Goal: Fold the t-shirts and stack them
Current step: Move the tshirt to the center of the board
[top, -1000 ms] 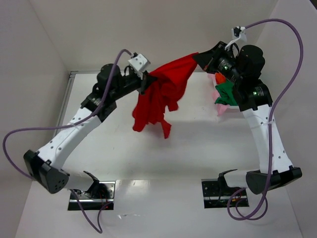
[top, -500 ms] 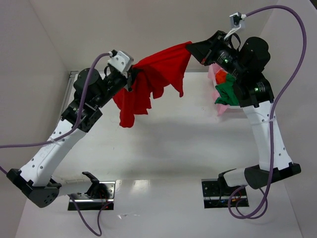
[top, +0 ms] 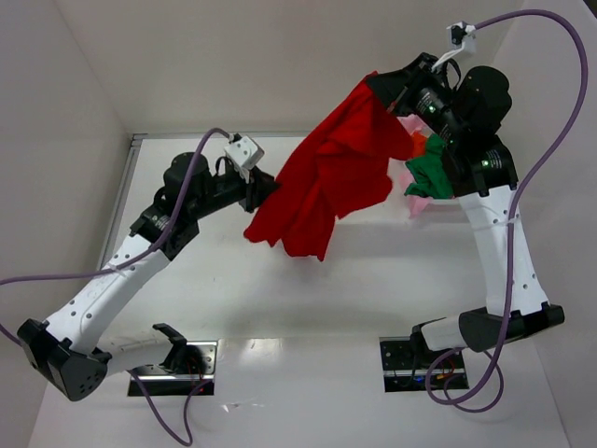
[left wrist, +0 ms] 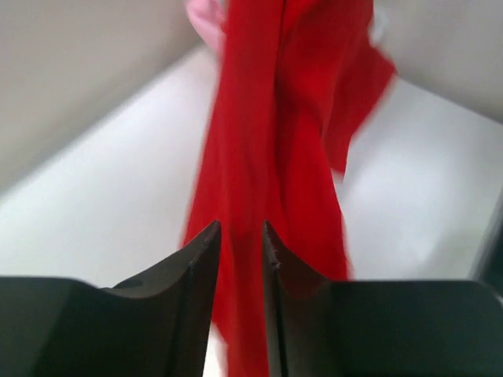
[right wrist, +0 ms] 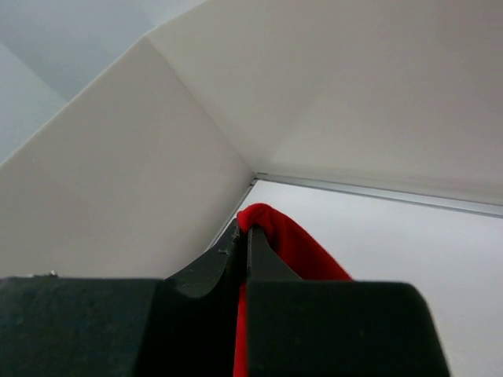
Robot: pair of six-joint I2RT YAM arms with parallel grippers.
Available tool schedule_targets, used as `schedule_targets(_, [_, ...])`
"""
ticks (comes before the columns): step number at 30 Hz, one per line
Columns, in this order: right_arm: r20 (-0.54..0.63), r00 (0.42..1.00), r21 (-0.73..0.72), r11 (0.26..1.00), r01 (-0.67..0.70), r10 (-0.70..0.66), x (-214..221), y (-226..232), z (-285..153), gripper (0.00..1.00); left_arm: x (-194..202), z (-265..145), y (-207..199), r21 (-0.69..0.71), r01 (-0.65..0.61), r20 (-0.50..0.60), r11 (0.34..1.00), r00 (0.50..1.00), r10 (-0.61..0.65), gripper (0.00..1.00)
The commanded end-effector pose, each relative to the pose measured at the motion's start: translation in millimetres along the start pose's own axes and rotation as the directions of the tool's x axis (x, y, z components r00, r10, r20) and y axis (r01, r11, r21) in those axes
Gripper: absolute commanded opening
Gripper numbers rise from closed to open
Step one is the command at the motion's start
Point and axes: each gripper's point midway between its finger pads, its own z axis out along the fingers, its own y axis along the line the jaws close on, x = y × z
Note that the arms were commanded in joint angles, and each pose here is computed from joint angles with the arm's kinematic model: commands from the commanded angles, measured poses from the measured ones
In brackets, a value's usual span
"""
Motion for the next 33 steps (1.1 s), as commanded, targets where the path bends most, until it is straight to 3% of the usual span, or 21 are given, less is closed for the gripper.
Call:
schedule_targets(1, [0.137,0.989,0.000,0.999,0.054,-0.054,-37.5,5.3,-3.7,0.00,26.4,-10.4,-27.9,0.131,0.086,-0.062,0.988,0.995,-0.079,0.36])
schedule_targets(4, [0.115,0.992,-0.016,0.999,0.044,-0.041,-29.8,4.8,-1.5,0.00,52.5,-9.0,-33.9,0.150,0.129,-0.100,0.980,0.988,-0.115,0.35])
schedule_targets(6, [0.108,0.994,-0.029,0.999,0.036,-0.032,-28.3,7.1,-1.7,0.00,64.7,-0.6,-36.3,0.166,0.164,-0.116,0.972,0.982,-0.146,0.21])
schedule_targets(9, [0.102,0.994,-0.053,0.998,0.041,-0.036,-28.5,13.6,-5.5,0.00,80.0,16.4,-48.0,0.232,0.207,-0.142,0.950,0.974,-0.178,0.24])
schedule_targets(10, [0.103,0.994,-0.053,0.998,0.041,-0.036,-28.6,13.6,-5.5,0.00,81.3,21.9,-50.1,0.240,0.211,-0.152,0.948,0.972,-0.178,0.49])
schedule_targets(11, [0.086,0.995,-0.042,0.998,0.044,-0.040,-22.8,8.9,-4.3,0.00,75.3,28.4,-58.5,0.272,0.203,-0.144,0.941,0.975,-0.169,0.65])
schedule_targets(12, [0.086,0.995,-0.028,0.998,0.055,-0.052,-23.2,8.2,-8.1,0.00,84.6,39.8,-60.9,0.290,0.202,-0.162,0.936,0.974,-0.160,0.80])
schedule_targets(13, [0.076,0.996,-0.022,0.998,0.051,-0.049,-18.9,4.8,-6.8,0.00,85.7,45.7,-59.4,0.290,0.202,-0.162,0.935,0.974,-0.160,0.89])
schedule_targets(14, [0.081,0.995,-0.010,0.998,0.060,-0.059,-20.6,4.4,-10.0,0.00,86.4,51.9,-61.6,0.299,0.199,-0.161,0.933,0.974,-0.157,0.93])
schedule_targets(22, [0.057,0.996,-0.034,0.997,0.067,-0.066,-15.4,10.8,-17.5,0.00,92.7,113.3,-28.0,0.172,0.176,-0.041,0.969,0.984,-0.171,0.93])
schedule_targets(25, [0.055,0.997,-0.058,0.996,0.061,-0.058,-17.1,20.5,-25.9,0.00,98.4,134.0,-23.6,0.159,0.162,-0.032,0.974,0.987,-0.158,0.88])
schedule_targets(26, [0.055,0.997,-0.059,0.996,0.061,-0.058,-17.2,20.5,-25.9,0.00,101.1,137.9,-22.8,0.158,0.164,-0.038,0.974,0.986,-0.160,0.82])
schedule_targets(27, [0.061,0.996,-0.074,0.995,0.067,-0.063,-19.6,26.6,-31.2,0.00,110.6,144.2,-20.0,0.146,0.171,-0.056,0.974,0.985,-0.165,0.57])
schedule_targets(31, [0.081,0.994,-0.060,0.995,0.083,-0.078,-26.4,30.1,-39.5,0.00,115.9,147.5,-8.5,0.080,0.172,-0.059,0.982,0.984,-0.168,0.04])
schedule_targets(33, [0.093,0.991,-0.013,0.995,0.103,-0.101,-28.7,22.7,-42.4,0.00,102.6,138.3,0.5,0.038,0.174,-0.031,0.984,0.985,-0.173,0.00])
